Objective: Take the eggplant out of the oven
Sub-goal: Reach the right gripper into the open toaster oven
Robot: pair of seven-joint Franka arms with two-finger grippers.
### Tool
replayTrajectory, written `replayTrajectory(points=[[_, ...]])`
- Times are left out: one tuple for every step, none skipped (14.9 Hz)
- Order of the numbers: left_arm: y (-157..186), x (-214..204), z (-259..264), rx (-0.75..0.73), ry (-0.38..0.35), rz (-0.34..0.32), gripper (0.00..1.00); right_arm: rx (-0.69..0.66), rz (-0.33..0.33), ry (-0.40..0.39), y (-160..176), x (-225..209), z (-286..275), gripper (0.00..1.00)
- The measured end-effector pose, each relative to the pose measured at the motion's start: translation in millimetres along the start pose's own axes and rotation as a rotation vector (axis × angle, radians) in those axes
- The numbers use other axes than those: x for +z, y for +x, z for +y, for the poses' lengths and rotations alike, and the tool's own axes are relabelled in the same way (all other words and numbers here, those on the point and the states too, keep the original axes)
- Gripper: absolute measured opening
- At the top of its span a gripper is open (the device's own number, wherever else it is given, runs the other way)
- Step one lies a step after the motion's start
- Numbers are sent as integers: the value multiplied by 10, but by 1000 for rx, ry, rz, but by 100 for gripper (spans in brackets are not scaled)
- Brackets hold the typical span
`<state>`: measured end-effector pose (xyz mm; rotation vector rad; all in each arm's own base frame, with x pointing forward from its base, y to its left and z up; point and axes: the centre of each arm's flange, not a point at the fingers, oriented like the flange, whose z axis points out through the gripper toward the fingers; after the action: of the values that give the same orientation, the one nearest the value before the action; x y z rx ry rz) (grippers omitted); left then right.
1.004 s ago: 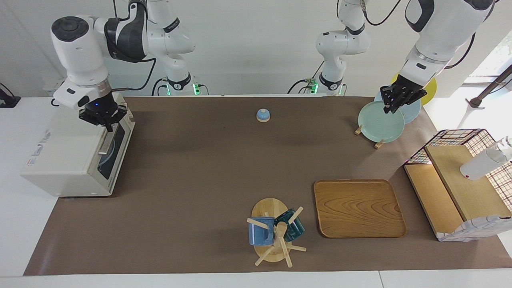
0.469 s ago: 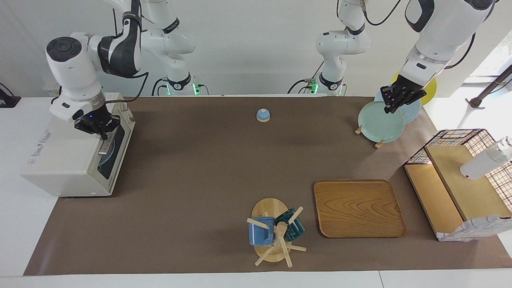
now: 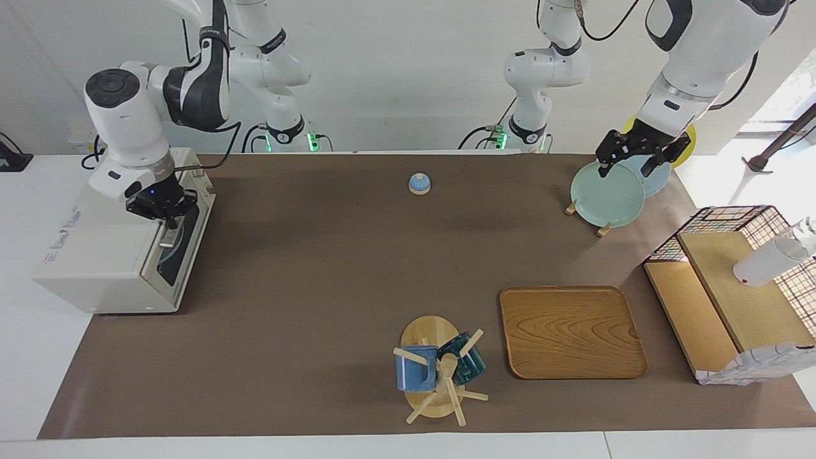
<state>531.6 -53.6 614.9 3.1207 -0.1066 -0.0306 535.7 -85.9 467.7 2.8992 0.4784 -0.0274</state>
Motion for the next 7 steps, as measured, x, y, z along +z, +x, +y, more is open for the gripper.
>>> replayTrajectory(points=[[1, -1, 0, 0, 0, 1, 100, -14, 4, 0, 24, 2, -76, 1], [3, -3, 0, 0, 0, 3, 100, -28, 5, 2, 64, 12, -184, 1], [6, -5, 0, 0, 0, 5, 100, -37, 8, 4, 117, 34, -328, 1], [7, -6, 0, 0, 0, 7, 100, -47, 14, 6, 186, 89, -502, 1], [10, -9, -1, 0, 0, 10, 100, -56, 21, 9, 265, 176, -689, 1], [12, -10, -1, 0, 0, 12, 92, -62, 26, 11, 346, 290, -873, 1], [13, -11, -1, 0, 0, 12, 81, -66, 35, 12, 428, 420, -1006, 1]])
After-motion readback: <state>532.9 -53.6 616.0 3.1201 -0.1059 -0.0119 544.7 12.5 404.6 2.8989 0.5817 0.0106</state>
